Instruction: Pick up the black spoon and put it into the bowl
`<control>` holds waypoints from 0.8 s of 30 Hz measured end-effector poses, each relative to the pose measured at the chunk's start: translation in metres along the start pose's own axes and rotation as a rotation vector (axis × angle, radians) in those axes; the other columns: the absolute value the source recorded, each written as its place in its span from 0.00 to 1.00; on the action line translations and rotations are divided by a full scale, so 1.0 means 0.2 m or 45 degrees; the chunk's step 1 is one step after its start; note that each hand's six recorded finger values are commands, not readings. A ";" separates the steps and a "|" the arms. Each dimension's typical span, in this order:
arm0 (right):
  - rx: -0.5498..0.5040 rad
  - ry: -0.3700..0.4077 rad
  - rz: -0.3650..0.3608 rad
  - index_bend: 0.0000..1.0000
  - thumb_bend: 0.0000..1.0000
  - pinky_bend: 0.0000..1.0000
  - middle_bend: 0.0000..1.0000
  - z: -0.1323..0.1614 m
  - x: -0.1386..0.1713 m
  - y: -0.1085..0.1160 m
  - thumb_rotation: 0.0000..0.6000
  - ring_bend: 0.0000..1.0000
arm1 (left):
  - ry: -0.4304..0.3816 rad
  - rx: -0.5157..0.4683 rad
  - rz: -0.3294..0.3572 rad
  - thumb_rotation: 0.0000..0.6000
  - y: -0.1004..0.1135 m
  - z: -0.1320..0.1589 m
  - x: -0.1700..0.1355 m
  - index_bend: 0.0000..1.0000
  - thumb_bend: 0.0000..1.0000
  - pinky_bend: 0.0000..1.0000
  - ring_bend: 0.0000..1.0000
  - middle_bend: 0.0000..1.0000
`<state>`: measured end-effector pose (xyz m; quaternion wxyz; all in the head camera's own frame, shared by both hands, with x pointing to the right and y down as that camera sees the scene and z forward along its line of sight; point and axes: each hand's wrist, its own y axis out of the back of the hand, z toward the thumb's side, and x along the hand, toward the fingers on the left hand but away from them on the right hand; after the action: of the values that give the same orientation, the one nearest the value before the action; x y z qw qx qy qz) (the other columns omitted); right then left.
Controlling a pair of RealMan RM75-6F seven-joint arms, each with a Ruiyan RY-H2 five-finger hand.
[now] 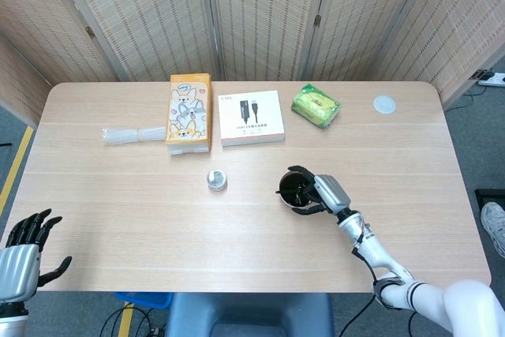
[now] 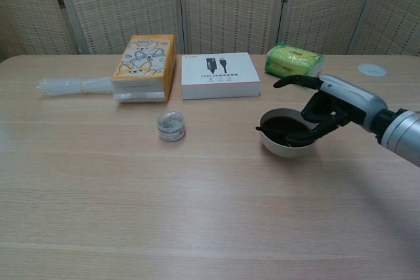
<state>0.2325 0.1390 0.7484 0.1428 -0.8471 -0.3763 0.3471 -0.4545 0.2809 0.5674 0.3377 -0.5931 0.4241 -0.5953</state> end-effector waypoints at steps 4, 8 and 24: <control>0.048 0.023 -0.048 0.16 0.08 1.00 0.99 0.01 0.06 0.09 1.00 1.00 | -0.003 0.000 0.005 1.00 0.01 0.00 0.01 0.22 0.27 0.15 0.13 0.13; 0.164 0.034 -0.107 0.20 0.18 1.00 0.96 0.02 0.13 0.20 1.00 1.00 | -0.007 -0.004 0.001 1.00 0.00 0.01 0.01 0.22 0.27 0.15 0.13 0.13; 0.946 -0.219 -0.366 0.24 0.19 0.52 0.37 0.00 0.77 0.69 1.00 0.38 | -0.094 -0.016 -0.002 1.00 -0.01 0.12 0.07 0.21 0.27 0.15 0.13 0.13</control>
<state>0.3805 0.1590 0.6049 0.4542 -0.6445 -0.3506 0.5054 -0.4316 0.2673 0.5741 0.3488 -0.6171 0.4147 -0.5706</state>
